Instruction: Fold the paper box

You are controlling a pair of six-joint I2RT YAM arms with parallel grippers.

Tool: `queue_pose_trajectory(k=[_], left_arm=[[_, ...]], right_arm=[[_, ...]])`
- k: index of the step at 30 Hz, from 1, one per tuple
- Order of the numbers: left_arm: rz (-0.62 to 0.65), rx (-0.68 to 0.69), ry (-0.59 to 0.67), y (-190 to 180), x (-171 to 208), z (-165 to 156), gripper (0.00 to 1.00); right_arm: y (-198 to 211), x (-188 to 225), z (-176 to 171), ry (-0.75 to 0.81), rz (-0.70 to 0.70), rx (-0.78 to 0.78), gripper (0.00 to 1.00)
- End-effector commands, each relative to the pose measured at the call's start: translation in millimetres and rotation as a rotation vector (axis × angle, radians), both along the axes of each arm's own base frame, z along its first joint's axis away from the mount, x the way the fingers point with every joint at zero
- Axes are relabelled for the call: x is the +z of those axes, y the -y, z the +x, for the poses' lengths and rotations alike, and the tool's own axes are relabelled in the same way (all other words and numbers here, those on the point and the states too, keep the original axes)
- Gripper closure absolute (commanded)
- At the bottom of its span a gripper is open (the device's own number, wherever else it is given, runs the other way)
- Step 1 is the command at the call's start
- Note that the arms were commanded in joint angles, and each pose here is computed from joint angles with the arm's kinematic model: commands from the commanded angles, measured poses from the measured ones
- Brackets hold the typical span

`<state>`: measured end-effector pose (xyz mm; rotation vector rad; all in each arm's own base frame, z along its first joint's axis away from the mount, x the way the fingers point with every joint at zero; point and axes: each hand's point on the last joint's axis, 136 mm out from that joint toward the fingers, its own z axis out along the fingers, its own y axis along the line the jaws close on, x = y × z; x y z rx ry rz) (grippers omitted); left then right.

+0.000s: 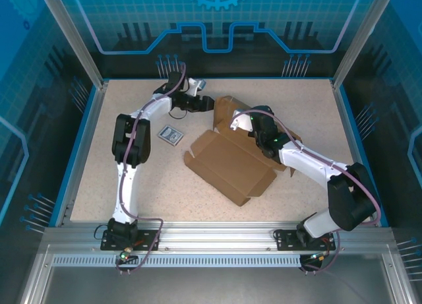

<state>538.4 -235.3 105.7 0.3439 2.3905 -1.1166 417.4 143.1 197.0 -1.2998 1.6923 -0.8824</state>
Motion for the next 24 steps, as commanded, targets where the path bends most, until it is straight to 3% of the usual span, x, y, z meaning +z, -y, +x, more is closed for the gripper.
queue_pose_trajectory(k=[1,24], left_arm=[[-0.028,-0.040,0.112,8,31,-7,0.31],[-0.025,-0.148,0.201,38,28,-40,0.30]], right_arm=[[-2,-6,-2,-0.024,0.004,0.004,0.94],[1,-8,-3,-0.050,0.024,0.000,0.94]])
